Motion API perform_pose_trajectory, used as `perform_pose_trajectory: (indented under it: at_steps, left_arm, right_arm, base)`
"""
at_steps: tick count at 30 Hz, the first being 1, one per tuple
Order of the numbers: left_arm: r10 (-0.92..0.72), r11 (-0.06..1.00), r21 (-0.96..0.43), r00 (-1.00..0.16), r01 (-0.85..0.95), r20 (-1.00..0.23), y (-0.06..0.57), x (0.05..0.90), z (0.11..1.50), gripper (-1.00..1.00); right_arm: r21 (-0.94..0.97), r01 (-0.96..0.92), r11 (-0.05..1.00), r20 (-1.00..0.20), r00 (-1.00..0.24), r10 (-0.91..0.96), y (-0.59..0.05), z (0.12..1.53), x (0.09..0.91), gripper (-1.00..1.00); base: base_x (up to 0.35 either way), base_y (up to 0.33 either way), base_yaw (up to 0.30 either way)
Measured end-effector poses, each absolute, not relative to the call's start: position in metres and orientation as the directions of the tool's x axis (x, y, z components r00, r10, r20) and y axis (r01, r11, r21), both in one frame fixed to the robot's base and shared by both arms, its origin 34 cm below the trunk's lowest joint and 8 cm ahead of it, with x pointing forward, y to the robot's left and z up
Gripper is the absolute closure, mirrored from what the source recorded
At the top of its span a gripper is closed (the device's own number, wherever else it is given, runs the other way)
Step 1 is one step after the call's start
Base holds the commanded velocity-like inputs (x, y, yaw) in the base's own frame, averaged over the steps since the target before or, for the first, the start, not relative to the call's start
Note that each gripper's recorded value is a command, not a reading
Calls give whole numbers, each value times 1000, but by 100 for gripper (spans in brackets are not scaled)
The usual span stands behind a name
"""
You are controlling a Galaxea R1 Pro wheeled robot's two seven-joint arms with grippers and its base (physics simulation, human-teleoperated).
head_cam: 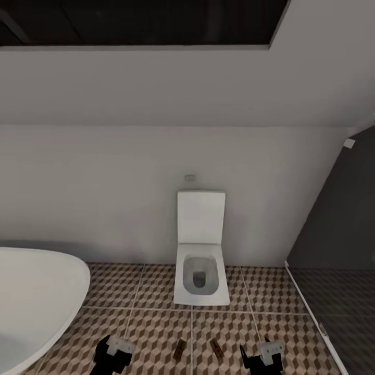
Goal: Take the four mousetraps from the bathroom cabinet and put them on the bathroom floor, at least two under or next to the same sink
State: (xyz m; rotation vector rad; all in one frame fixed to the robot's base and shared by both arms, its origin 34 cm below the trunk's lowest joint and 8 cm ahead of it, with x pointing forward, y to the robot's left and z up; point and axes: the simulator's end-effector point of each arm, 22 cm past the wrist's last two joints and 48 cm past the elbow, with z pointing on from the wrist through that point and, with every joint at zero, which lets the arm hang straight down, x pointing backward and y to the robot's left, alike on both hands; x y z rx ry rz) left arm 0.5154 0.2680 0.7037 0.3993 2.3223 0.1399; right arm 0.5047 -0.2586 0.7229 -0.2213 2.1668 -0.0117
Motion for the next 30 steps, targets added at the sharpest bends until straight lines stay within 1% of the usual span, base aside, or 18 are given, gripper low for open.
perform_pose_trajectory:
  at_steps: [30]
  left_arm:
    - [326,945,229,-629,232,-706,267,529,723,-100]
  right_arm:
    - [-101,-144,984,-842,-514,-162,-259,742,518,-100]
  base:
    - [0,0,0]
